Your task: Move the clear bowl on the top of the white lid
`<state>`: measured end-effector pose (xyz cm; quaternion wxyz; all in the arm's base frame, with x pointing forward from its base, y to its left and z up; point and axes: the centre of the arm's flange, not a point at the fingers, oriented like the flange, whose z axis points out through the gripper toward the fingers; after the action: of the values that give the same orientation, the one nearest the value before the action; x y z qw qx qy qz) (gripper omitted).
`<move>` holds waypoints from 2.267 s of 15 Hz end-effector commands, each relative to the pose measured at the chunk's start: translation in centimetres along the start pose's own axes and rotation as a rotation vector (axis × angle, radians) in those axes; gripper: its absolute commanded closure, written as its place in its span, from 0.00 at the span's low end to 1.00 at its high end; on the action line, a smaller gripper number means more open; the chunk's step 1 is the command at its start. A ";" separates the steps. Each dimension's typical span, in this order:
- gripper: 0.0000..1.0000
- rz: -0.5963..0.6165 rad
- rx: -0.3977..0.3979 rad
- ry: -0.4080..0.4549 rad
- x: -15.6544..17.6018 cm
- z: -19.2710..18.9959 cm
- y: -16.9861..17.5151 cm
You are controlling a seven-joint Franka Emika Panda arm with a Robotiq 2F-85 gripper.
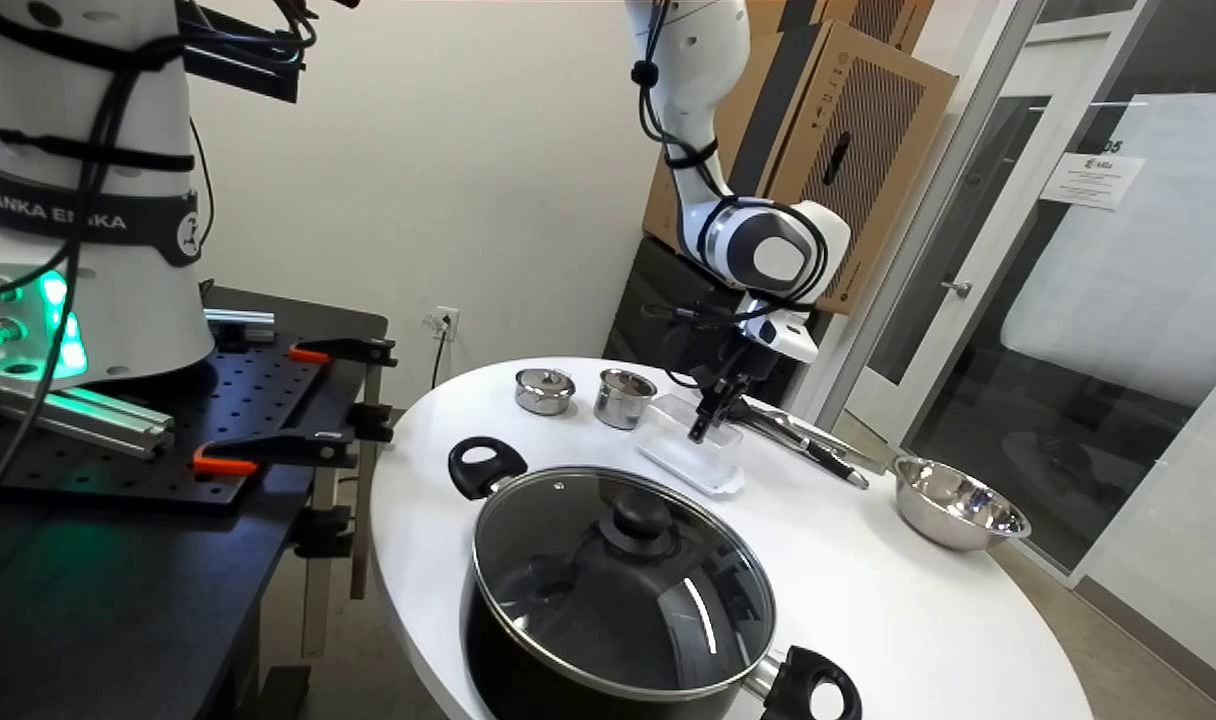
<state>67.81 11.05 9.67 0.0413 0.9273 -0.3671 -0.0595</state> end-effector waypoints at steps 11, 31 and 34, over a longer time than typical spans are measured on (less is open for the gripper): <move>0.35 -0.011 0.028 0.018 -0.2 -1.0 0.4; 0.00 0.006 0.033 0.016 0.3 -1.6 1.1; 0.00 -0.022 0.061 0.025 -0.8 -4.2 1.8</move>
<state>68.31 10.42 10.62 0.0323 0.9265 -0.3721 -0.0450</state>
